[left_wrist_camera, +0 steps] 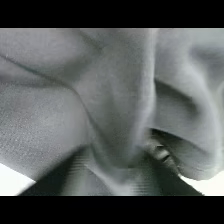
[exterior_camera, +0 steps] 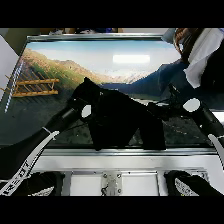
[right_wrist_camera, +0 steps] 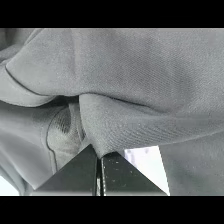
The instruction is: Fold the clothes and pants, and hang the long-sleeved shirts on hangers.
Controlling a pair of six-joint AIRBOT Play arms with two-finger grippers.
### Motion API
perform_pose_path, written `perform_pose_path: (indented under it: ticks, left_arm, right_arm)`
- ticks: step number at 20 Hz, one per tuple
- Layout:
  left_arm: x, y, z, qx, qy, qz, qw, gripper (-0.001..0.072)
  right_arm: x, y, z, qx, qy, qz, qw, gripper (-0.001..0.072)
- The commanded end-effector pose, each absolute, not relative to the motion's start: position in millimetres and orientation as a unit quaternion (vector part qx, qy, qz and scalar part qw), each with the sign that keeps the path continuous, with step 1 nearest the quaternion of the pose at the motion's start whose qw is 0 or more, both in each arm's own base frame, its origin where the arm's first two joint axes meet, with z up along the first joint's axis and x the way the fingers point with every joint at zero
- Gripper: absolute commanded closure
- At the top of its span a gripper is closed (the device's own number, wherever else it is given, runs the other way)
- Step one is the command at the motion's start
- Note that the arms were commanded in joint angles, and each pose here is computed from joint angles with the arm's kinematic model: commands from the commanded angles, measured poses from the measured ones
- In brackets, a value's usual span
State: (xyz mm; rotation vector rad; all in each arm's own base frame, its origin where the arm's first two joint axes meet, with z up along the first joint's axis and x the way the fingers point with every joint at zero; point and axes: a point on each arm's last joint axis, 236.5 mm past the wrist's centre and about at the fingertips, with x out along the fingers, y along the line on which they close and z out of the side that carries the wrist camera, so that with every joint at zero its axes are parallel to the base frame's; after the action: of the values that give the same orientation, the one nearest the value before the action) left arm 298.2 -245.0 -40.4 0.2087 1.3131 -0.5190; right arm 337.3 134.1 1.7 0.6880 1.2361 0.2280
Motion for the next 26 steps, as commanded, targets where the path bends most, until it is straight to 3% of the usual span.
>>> perform_pose_path:
  ticks: [1, 4, 8, 11, 16, 19, 22, 26]
  left_arm:
    - [308.9, -225.6, -45.6, 0.091, 0.600, -0.215, 0.765, 0.0686]
    - [340.4, -192.5, 11.1, 0.049, 0.575, -0.182, 0.796, 0.0686]
    - [363.4, -155.4, 238.1, -0.042, 0.354, -0.186, 0.916, 0.0686]
    - [306.8, -134.6, 401.0, -0.106, 0.155, -0.219, 0.957, 0.0686]
    - [218.8, -115.1, 524.8, -0.129, -0.033, -0.251, 0.959, 0.0687]
    - [248.3, -94.8, 522.9, -0.111, -0.031, -0.192, 0.975, 0.0687]
    - [333.3, -82.8, 466.3, -0.115, 0.057, -0.122, 0.984, 0.0686]
    - [437.5, -96.1, 370.7, -0.184, 0.182, -0.127, 0.957, 0.0686]
  right_arm:
    - [336.7, 134.9, 5.4, 0.315, 0.566, 0.108, 0.754, 0.0689]
    - [348.0, 133.9, 53.3, 0.303, 0.530, 0.136, 0.780, 0.0689]
    - [352.6, 129.6, 225.3, 0.247, 0.389, 0.212, 0.862, 0.0690]
    - [324.1, 125.2, 361.2, 0.225, 0.237, 0.238, 0.915, 0.0690]
    - [274.4, 107.6, 486.9, 0.231, 0.056, 0.230, 0.944, 0.0690]
    - [291.0, 86.5, 476.7, 0.259, 0.069, 0.177, 0.947, 0.0691]
    - [339.3, 74.8, 432.1, 0.260, 0.136, 0.135, 0.946, 0.0691]
    - [419.6, 70.7, 363.9, 0.227, 0.208, 0.117, 0.944, 0.0690]
